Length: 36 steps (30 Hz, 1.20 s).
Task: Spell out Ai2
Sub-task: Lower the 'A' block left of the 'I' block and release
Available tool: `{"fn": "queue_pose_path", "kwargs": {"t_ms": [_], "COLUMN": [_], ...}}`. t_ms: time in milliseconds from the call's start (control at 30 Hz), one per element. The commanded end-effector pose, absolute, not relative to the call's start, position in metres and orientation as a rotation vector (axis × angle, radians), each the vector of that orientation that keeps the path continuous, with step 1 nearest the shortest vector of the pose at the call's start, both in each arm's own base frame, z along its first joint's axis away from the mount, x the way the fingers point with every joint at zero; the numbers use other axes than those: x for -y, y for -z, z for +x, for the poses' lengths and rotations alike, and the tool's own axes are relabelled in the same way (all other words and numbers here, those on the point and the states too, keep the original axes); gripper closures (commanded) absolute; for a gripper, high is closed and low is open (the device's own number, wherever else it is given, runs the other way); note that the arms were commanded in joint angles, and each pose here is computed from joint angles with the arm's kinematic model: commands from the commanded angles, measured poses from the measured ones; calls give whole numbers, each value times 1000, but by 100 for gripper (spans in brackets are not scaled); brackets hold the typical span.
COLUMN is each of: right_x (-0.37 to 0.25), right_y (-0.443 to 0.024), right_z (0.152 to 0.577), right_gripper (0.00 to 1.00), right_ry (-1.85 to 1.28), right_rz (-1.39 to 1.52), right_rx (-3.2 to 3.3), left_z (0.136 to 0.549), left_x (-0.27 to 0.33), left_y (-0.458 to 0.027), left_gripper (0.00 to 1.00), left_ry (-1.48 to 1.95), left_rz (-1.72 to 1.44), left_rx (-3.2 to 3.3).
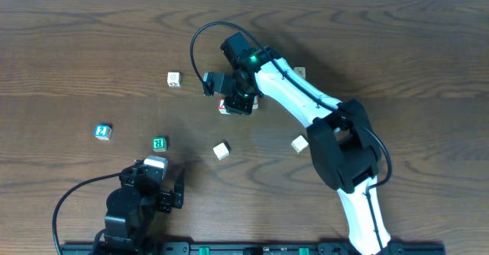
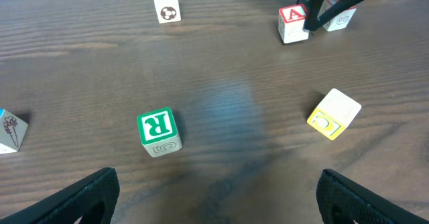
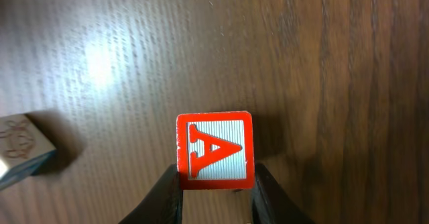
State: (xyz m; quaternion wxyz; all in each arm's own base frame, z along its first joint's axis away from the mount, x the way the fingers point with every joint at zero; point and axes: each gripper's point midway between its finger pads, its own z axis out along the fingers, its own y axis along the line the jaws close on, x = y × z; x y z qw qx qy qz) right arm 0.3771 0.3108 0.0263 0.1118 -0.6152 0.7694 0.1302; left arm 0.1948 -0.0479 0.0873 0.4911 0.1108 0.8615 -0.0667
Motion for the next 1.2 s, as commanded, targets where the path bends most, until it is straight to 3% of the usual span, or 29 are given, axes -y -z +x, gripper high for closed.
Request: {"fn": "queue_pose_path", "kwargs": {"t_ms": [0,233,400,567,1167], "right_x": [-305,-297,-297,-296,-289], "right_y": [-23,-19,-19,-19,-18], "right_z": [383,395,396,397,408], "right_gripper": [98,98,75,61,45], "right_ry": [-403,-396,-394,-393,-309], "right_rz": [-1788,-1748,-1744,-1742,-1723], "right_rx": [-2261,-2275,-2273,-2274,-2278], "left_z": [195,195,195,195,195], "left_x": [46,46,46,46,46], "left_y": [-86,-86,-86,-86,-86], "left_gripper": [5,5,5,5,5], "left_ry": [152,152,152,152,152], "left_rz": [269,269,269,269,269], "left_rx": [-2090,-2091,-2091,-2091,-2090]}}
